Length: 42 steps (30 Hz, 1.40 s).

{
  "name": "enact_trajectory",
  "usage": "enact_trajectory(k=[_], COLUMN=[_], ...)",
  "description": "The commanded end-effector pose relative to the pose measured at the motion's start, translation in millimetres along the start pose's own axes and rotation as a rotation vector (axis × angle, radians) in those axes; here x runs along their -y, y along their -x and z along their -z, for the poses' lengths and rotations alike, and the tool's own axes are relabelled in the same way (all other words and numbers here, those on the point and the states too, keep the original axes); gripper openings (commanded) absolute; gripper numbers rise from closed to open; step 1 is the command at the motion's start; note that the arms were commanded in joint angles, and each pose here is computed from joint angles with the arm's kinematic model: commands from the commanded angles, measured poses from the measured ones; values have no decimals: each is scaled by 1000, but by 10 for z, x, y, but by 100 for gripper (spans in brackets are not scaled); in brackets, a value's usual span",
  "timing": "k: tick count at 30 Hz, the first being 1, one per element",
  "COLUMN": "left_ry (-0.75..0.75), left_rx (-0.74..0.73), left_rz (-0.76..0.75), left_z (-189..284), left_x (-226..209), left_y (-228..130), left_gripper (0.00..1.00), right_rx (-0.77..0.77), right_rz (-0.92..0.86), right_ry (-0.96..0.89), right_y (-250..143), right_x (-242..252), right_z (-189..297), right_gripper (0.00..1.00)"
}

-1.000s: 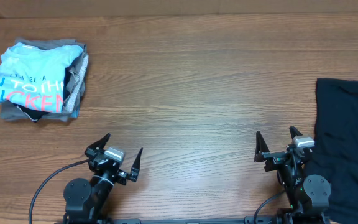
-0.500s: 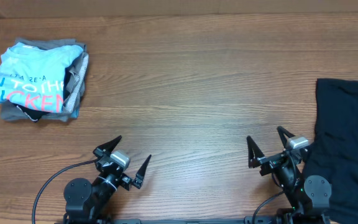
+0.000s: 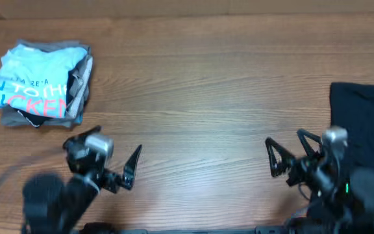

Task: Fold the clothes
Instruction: 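Reach the right gripper to the black T-shirt and grasp its edge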

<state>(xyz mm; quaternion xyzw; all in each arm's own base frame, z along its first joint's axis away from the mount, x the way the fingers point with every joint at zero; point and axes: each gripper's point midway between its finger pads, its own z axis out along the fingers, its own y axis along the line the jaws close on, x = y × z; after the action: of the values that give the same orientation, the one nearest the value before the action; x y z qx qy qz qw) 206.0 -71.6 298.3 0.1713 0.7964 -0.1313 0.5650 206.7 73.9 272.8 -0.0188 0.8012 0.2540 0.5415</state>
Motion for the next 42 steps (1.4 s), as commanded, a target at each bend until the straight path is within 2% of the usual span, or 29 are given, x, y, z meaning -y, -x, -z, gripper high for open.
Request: enact_trajectory(k=[1, 6, 11, 15, 19, 24, 25, 26, 27, 30, 32, 34, 37, 38, 39, 40, 42], left_ry=[23, -6, -45, -151, -165, -165, -164, -164, -164, -163, -161, -161, -159, -159, -158, -158, -158], left_rx=[-138, -320, -475, -559, -627, -635, -631, -623, -620, -610, -601, -592, -579, -577, -575, -573, -569], left_rz=[37, 105, 175, 244, 277, 279, 277, 274, 273, 268, 264, 260, 255, 254, 253, 252, 250], left_z=[-132, -365, -630, -761, -830, -851, -856, -868, -872, -887, -900, -913, -932, -936, -938, -941, -946], left_x=[-161, -260, -313, -177, -178, -185, -188, -193, -195, -204, -211, -218, -229, -231, -232, -234, -237], left_y=[357, 520, 390, 226, 84, 68, 74, 89, 94, 113, 130, 146, 172, 176, 180, 184, 191], left_gripper=[100, 100, 100, 100, 100, 100, 100, 100, 100, 100, 100, 100, 100, 100, 100, 100, 100], right_rx=[-170, -413, -508, -505, -458, -419, -408, -397, -394, -434, -457, -474, -491, -495, -500, -509, -533], right_rz=[-88, -185, -192, -273, -474, -691, -738, -807, -852, -944, -950, -935, -909, -910, -905, -897, -878], right_ry=[-175, -253, -278, -499, -753, -891, -904, -900, -877, -827, -833, -856, -928, -952, -957, -962, -969], right_y=[222, 376, 496, 571, 547, 401, 360, 287, 234, -11, -140, -246, -402, -448, -478, -528, -616], right_x=[243, 373, 573, 1164, 1980, 2819, 2982, 3176, 3268, 3453, 3543, 3638, 3811, 3851, 3874, 3904, 3927], right_z=[-164, -481, -918, -1062, -934, -598, -522, -449, -441, -532, -610, -686, -774, -792, -818, -865, -941], right_gripper=[100, 100, 100, 100, 99, 97, 94, 83, 78, 70, 67, 58, 50, 51, 61, 65, 65])
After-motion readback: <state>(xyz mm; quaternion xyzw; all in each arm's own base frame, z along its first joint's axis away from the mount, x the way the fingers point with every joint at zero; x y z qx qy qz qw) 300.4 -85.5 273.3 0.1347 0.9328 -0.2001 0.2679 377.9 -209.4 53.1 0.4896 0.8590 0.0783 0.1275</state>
